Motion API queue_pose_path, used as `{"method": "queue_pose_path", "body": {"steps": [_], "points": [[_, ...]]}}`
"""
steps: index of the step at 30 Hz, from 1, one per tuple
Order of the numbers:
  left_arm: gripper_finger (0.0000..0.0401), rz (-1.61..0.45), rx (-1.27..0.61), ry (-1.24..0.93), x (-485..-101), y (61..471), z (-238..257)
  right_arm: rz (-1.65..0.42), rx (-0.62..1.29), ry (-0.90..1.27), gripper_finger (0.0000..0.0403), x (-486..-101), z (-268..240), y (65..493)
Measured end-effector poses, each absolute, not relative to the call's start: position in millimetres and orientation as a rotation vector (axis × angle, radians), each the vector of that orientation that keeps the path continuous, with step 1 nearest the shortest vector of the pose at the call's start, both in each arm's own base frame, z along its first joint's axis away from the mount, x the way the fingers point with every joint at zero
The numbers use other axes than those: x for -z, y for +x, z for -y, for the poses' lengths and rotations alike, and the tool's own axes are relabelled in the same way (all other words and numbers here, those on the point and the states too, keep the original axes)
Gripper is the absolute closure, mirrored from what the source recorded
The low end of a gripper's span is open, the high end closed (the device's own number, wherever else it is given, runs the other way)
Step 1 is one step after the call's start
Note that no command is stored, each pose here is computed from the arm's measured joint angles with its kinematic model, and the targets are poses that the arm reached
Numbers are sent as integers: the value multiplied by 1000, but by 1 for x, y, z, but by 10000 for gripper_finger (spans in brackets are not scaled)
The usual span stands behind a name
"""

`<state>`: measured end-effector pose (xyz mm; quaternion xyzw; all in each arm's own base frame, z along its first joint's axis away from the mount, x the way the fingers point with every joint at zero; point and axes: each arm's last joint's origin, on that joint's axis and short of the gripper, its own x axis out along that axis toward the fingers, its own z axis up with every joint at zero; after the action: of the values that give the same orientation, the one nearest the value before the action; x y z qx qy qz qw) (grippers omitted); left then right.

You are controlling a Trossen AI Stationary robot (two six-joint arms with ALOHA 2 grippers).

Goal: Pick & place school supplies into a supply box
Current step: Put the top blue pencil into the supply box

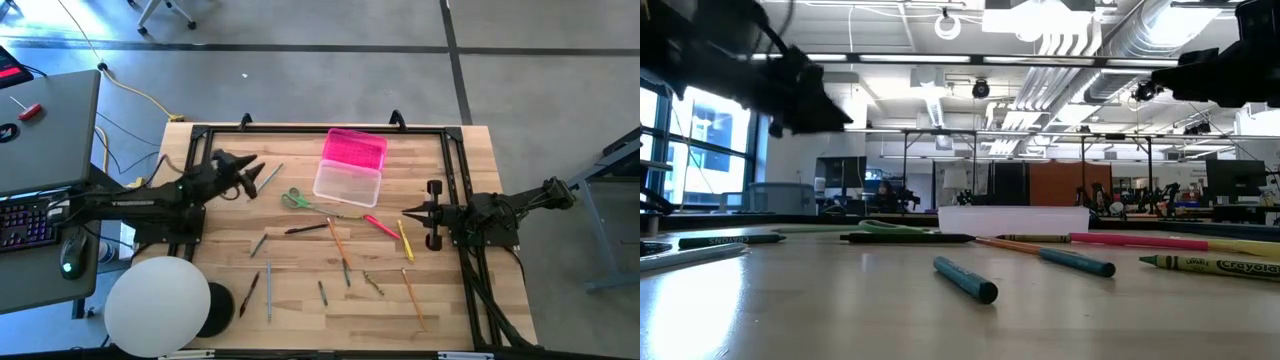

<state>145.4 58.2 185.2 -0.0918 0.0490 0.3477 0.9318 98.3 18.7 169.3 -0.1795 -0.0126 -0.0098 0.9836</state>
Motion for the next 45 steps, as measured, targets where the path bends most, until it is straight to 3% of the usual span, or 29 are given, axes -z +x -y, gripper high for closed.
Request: {"method": "queue_pose_path", "body": {"steps": [8, 27, 35, 45], "points": [[173, -303, -820, -279, -144, 161, -80, 147, -45, -355, 402, -180, -21, 97], [181, -519, -857, -279, -82, 184, -92, 86, 14, -414, 402, -175, -19, 98], [186, -559, -926, -285, -62, 192, -97, 75, 15, -416, 402, -174, -19, 98], [221, -489, -997, -344, -49, 193, -99, 65, 29, -407, 402, -173, -19, 98]]}}
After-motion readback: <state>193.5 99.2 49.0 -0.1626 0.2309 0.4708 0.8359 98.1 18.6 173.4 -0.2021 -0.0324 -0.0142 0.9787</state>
